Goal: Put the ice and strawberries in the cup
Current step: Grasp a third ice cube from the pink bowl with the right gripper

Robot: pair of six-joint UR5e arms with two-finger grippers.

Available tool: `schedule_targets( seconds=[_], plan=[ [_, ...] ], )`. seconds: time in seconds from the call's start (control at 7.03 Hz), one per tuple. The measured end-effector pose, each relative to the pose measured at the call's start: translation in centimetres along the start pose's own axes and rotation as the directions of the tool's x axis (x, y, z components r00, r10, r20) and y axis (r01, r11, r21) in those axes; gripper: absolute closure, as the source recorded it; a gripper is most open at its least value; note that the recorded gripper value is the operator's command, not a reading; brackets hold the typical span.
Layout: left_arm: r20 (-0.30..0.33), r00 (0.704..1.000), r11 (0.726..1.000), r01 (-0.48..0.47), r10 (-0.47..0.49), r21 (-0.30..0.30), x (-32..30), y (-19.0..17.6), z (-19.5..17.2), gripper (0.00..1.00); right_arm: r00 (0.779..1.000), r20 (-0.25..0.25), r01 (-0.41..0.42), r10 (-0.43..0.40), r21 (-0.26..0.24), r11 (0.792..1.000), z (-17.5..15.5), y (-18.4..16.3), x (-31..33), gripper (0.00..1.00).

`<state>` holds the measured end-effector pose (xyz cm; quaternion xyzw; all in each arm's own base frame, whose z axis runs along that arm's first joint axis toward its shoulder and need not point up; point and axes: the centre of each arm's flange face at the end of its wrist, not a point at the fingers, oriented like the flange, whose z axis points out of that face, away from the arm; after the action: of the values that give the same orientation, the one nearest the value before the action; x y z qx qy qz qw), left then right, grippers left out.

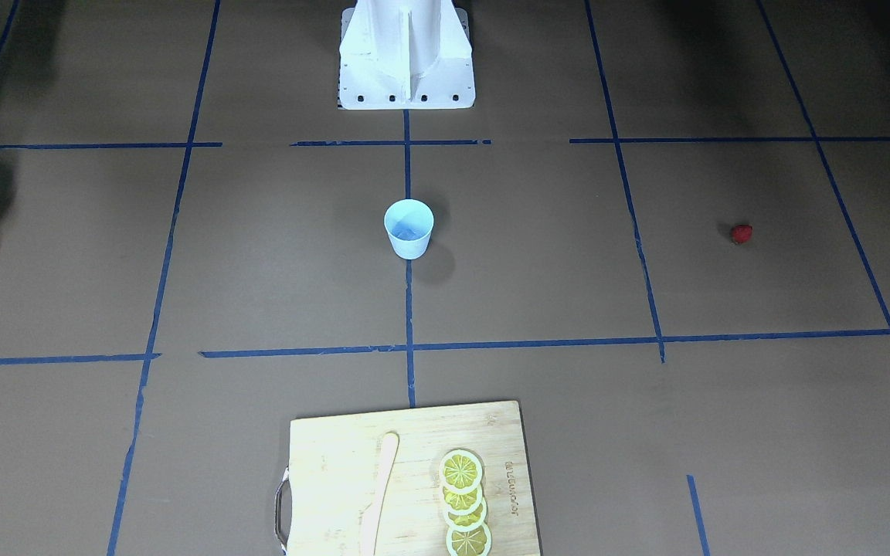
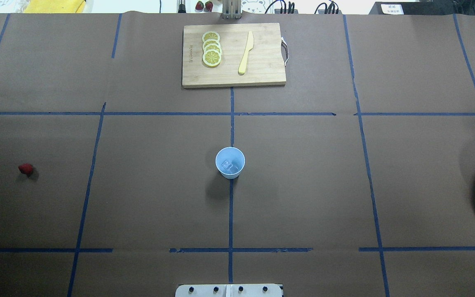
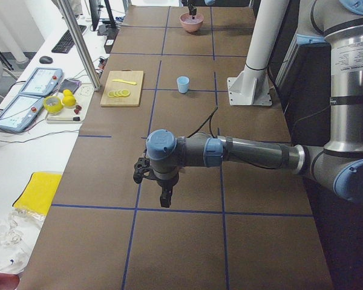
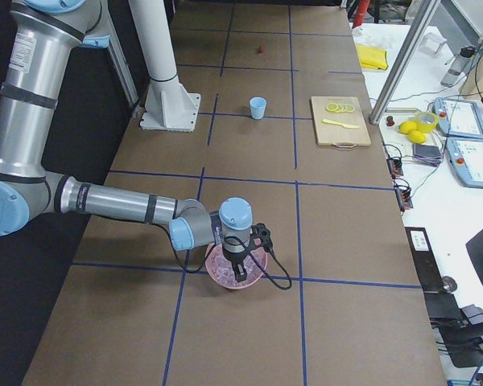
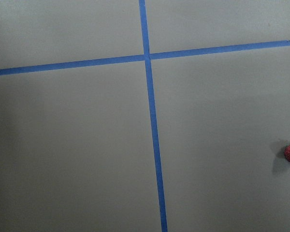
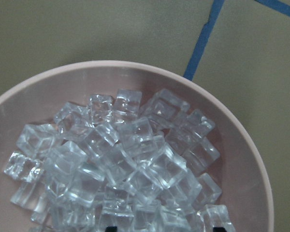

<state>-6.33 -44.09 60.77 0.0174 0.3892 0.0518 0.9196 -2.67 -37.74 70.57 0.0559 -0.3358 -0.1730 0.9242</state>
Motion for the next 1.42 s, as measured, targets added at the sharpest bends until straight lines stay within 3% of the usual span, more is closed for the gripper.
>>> schedule_targets(
  seconds=[0.28,0.57,0.71,1.14,1.42],
  plan=[
    [0.000,1.000,1.000,0.000,0.000,0.001,0.0,0.0,0.0,0.00,1.000,0.001,-0.007,0.007,-0.008,1.000,0.4,0.2,0.3,0.36],
    [0.000,1.000,1.000,-0.001,0.001,0.001,0.0,0.0,0.0,0.00,1.000,0.002,-0.009,0.009,-0.010,1.000,0.5,0.3,0.3,0.85],
    [0.000,1.000,1.000,0.000,0.000,0.000,0.0,0.0,0.0,0.00,1.000,0.002,-0.008,0.008,-0.008,1.000,0.4,0.1,0.3,0.96],
    [0.000,1.000,1.000,-0.001,0.001,0.001,0.0,0.0,0.0,0.00,1.000,0.013,0.007,-0.007,0.017,1.000,-0.6,-0.7,-0.5,0.98],
    [0.000,1.000,1.000,-0.003,0.003,0.003,0.2,-0.1,-0.2,0.00,0.999,0.037,-0.005,0.003,0.075,0.997,-3.8,-1.5,-1.1,0.99]
  ],
)
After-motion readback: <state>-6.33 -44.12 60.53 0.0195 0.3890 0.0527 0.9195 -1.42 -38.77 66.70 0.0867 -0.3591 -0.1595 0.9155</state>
